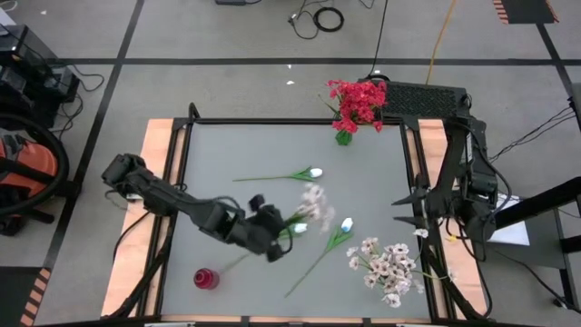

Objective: Sort flowers into vase by color
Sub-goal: Put the white flowers into the transparent vase

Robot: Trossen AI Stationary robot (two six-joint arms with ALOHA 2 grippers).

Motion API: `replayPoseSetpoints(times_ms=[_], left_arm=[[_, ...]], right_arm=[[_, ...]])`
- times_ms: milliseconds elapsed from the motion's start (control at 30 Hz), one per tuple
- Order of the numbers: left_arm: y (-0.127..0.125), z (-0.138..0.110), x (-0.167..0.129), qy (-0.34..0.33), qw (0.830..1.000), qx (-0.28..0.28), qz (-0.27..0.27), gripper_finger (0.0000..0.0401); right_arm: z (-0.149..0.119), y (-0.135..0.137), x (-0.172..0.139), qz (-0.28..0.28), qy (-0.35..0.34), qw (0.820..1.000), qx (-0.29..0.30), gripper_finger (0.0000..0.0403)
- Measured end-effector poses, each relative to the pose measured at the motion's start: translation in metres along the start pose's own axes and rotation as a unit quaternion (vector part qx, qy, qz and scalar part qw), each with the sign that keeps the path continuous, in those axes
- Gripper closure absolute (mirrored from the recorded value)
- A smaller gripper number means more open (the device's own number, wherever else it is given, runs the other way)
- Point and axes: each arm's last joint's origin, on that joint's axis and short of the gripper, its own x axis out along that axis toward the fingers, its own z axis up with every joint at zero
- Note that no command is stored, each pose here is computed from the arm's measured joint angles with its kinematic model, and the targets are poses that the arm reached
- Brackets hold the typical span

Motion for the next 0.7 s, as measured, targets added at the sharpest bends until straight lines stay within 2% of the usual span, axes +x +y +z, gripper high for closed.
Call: replayPoseSetpoints(times_ms=[100,167,233,333,500,700], left_arm=[[-0.001,0.033,0.005,-0.135,0.99,0.017,-0.018,0.0363],[0.001,0.056,0.014,-0.227,0.973,0.025,-0.026,0.0363],[0.008,0.069,0.024,-0.283,0.958,0.043,-0.015,0.0363],[0.024,0.08,0.043,-0.329,0.943,0.044,0.001,0.0363],[0.046,0.106,0.058,-0.403,0.911,0.037,-0.076,0.0363],[0.041,0.146,0.068,-0.456,0.879,0.095,-0.103,0.0363]], right_arm=[[0.002,-0.003,0.0,-0.033,-0.028,0.999,-0.003,0.0237],[0.004,-0.006,-0.001,-0.044,-0.037,0.998,-0.006,0.0238],[0.009,-0.008,-0.002,-0.043,-0.044,0.998,0.002,0.0238],[0.014,-0.008,-0.003,-0.034,-0.052,0.998,0.001,0.0236],[0.027,-0.011,-0.007,-0.014,-0.074,0.997,-0.007,0.0221],[0.041,-0.027,-0.013,-0.025,-0.107,0.994,-0.002,0.0207]])
